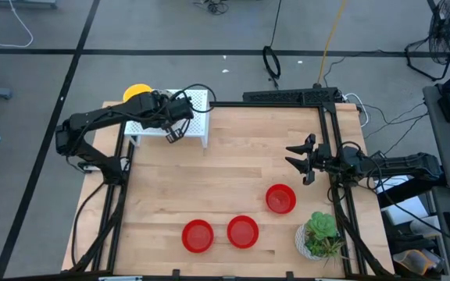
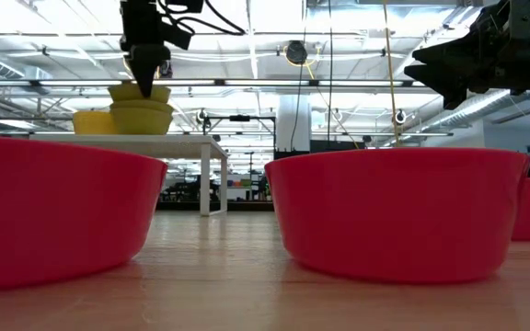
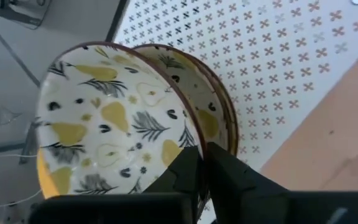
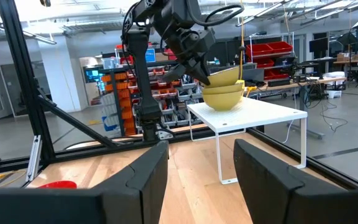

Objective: Pick & Place Mini bowls
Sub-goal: Stack the white patterned bowl on top of the other white patterned bowl on the shelf

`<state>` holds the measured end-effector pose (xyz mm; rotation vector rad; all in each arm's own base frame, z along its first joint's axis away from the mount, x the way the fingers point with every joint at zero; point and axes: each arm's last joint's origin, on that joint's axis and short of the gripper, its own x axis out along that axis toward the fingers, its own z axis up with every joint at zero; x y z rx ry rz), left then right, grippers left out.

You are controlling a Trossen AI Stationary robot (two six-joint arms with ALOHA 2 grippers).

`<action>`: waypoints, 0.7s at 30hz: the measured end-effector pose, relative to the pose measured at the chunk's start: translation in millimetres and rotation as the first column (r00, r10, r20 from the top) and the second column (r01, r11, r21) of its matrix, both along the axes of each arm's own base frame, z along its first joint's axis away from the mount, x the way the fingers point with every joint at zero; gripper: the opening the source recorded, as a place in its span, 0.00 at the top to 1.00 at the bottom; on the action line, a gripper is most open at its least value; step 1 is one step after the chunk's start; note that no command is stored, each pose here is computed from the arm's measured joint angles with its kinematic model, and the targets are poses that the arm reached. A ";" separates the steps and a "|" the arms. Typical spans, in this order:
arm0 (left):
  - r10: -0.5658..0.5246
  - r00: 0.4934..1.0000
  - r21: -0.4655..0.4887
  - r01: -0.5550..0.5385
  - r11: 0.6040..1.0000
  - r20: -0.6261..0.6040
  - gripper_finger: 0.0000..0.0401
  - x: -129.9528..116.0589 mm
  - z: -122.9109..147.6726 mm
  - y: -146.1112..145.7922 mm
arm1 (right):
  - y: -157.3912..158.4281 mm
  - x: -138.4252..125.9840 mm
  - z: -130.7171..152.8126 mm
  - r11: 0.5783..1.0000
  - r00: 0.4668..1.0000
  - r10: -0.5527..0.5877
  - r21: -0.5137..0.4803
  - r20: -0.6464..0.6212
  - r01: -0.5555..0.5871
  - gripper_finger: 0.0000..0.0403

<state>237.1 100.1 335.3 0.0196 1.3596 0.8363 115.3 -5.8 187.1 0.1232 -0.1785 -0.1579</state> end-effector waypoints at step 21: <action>0.004 1.000 -0.054 -0.005 0.999 -0.019 0.93 -2.1 -16.4 7.7 | 0.0 0.0 0.0 1.000 1.000 0.000 0.000 0.000 0.000 0.58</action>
